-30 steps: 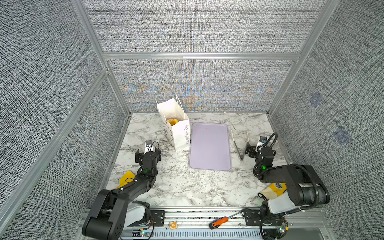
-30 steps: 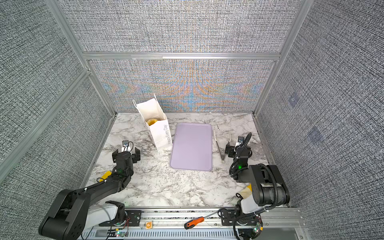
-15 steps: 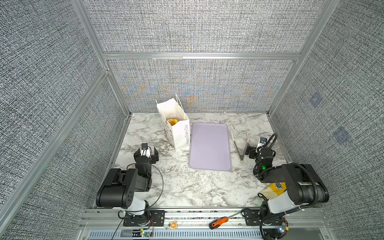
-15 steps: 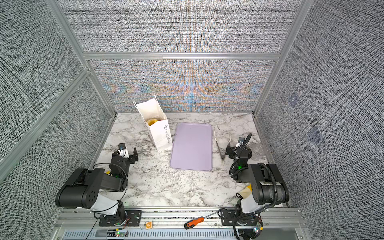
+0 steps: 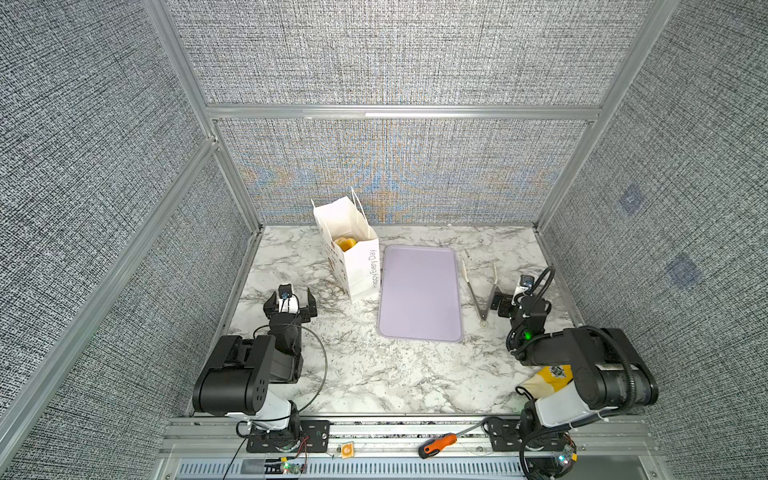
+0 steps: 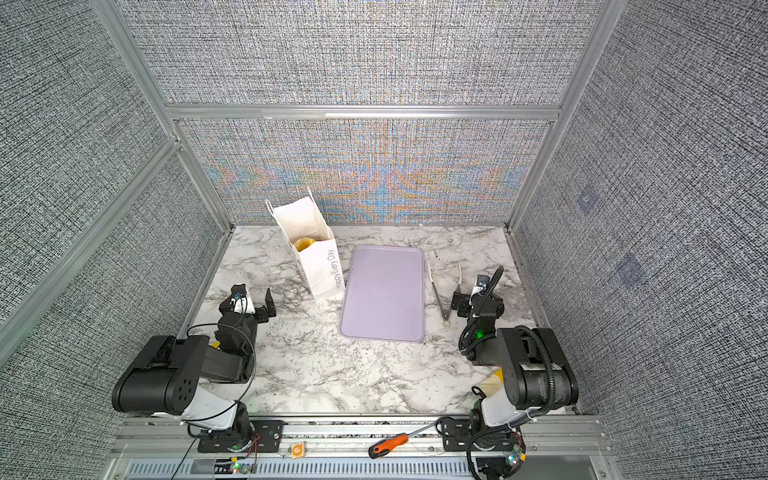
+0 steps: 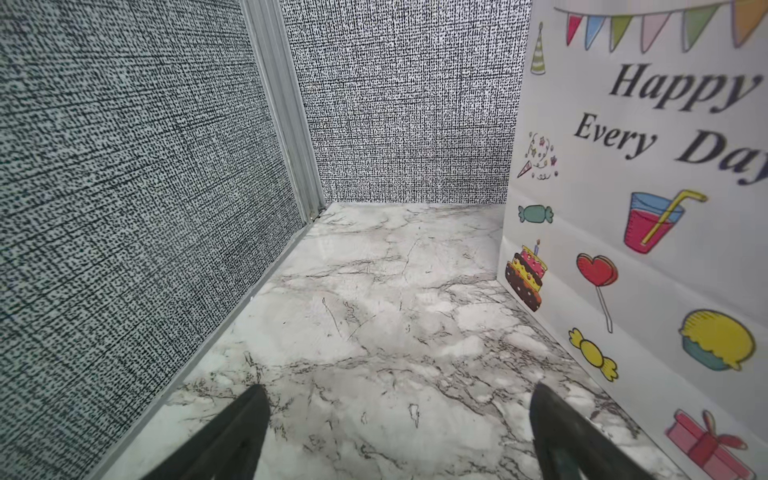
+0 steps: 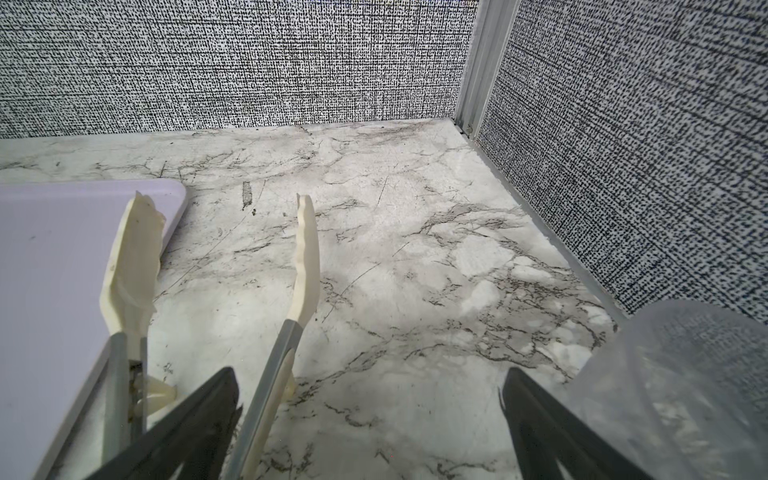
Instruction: Place the fake bread into the paper bag
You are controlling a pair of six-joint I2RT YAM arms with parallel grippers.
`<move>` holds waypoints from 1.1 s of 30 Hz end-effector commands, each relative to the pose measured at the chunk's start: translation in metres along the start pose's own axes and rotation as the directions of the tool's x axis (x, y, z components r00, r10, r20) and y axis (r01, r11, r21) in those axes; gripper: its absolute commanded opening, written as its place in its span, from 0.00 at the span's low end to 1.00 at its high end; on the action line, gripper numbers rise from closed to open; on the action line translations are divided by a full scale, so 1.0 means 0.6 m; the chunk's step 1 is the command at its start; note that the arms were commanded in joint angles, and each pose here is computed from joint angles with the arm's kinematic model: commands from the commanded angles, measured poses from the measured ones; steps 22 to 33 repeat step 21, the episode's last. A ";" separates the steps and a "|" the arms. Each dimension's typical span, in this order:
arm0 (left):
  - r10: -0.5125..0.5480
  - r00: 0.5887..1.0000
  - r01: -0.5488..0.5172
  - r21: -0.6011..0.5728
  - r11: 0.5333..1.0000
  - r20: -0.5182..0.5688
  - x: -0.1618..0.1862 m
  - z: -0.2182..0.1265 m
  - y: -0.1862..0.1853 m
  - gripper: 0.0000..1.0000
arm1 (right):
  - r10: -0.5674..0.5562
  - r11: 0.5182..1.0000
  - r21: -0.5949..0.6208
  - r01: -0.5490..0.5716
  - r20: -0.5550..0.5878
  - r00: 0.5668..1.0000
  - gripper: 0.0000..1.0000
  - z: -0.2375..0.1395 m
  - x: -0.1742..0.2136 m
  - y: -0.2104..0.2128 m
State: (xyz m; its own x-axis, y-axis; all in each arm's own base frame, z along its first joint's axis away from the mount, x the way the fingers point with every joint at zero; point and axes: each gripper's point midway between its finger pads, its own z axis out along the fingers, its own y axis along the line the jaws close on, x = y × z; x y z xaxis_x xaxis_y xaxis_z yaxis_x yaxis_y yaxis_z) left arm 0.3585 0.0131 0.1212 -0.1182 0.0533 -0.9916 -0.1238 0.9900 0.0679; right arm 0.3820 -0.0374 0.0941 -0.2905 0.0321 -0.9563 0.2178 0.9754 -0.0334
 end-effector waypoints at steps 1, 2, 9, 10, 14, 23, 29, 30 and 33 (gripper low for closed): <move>-0.014 0.999 0.014 -0.001 1.000 0.035 -0.015 0.001 0.001 0.99 | 0.017 1.000 0.006 -0.018 0.026 1.000 1.00 0.000 -0.011 -0.002; -0.015 0.999 0.015 -0.001 1.000 0.035 -0.015 0.000 0.001 0.99 | 0.017 1.000 0.006 -0.017 0.025 1.000 0.99 0.000 -0.011 -0.002; -0.014 0.999 0.014 0.000 1.000 0.035 -0.015 0.000 0.000 0.99 | 0.017 1.000 0.006 -0.017 0.025 1.000 0.99 0.000 -0.010 -0.002; -0.013 0.999 0.013 0.000 1.000 0.034 -0.014 0.001 0.000 0.99 | 0.018 1.000 0.006 -0.018 0.026 1.000 0.99 0.000 -0.011 -0.002; -0.014 0.999 0.014 0.000 1.000 0.037 -0.016 0.001 0.000 0.99 | 0.016 1.000 0.006 -0.017 0.026 1.000 1.00 0.000 -0.011 -0.002; -0.009 0.999 0.008 0.009 1.000 0.032 -0.014 0.002 -0.003 0.99 | 0.016 1.000 0.006 -0.016 0.025 1.000 0.99 0.000 -0.010 -0.002; -0.009 0.999 0.008 0.009 1.000 0.032 -0.014 0.002 -0.003 0.99 | 0.016 1.000 0.006 -0.016 0.025 1.000 0.99 0.000 -0.010 -0.002; -0.009 0.999 0.008 0.009 1.000 0.032 -0.014 0.002 -0.003 0.99 | 0.016 1.000 0.006 -0.016 0.025 1.000 0.99 0.000 -0.010 -0.002; -0.009 0.999 0.008 0.009 1.000 0.032 -0.014 0.002 -0.003 0.99 | 0.016 1.000 0.006 -0.016 0.025 1.000 0.99 0.000 -0.010 -0.002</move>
